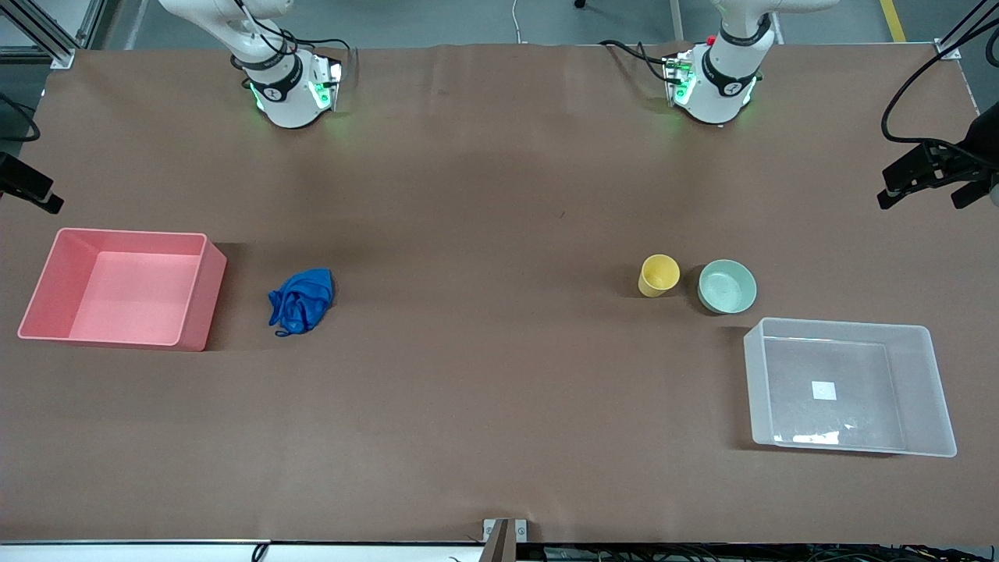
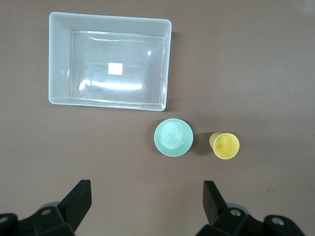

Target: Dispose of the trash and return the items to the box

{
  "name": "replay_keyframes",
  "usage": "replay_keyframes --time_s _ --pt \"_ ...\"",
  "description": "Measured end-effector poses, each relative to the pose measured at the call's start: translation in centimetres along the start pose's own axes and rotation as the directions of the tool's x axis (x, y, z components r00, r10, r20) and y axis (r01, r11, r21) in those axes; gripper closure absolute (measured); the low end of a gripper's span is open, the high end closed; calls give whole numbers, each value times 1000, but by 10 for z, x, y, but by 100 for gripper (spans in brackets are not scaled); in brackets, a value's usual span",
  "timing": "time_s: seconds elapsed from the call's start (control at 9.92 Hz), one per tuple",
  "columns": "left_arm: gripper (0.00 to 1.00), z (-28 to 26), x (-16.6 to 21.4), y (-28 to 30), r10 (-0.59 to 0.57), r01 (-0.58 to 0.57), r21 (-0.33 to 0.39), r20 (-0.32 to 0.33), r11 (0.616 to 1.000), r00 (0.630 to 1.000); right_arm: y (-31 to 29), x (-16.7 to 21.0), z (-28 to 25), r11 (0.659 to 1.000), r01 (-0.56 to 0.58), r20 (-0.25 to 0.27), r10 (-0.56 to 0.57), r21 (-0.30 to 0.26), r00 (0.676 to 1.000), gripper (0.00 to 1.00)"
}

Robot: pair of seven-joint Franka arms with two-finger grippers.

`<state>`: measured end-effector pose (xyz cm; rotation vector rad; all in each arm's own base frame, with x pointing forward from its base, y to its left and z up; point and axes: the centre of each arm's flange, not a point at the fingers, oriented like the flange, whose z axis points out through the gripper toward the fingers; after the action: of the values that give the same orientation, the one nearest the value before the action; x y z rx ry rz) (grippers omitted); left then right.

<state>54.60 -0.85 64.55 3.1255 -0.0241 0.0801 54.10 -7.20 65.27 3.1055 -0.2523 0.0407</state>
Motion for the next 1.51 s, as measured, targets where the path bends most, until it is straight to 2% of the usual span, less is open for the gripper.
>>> replay_keyframes --time_s 0.3,0.5,0.71,0.81,1.11,1.31,1.51 --pt "1 54 7 1 7 -7 0 16 1000 1000 1 0 1 1000 -2 2 2 0 1000 0" --pt "1 121 6 3 10 -10 1 29 1000 1000 2 0 1 1000 -3 3 3 0 1000 0" --pt "1 197 -6 3 9 -9 2 22 1000 1000 -10 6 23 1000 13 37 -13 0 999 0" --pt "2 228 -16 2 8 -8 3 17 1000 1000 -26 16 56 1000 22 49 -22 -3 999 0" --pt "4 305 -41 -1 3 -4 7 5 1000 1000 -90 32 199 998 65 90 -64 -17 994 0" --pt "4 355 -49 -3 3 -2 12 -5 1000 1000 -138 18 291 995 98 85 -96 -24 992 0" --pt "6 393 -53 -3 3 -3 17 -9 1000 1000 -162 -3 370 992 122 90 -119 -31 989 0"
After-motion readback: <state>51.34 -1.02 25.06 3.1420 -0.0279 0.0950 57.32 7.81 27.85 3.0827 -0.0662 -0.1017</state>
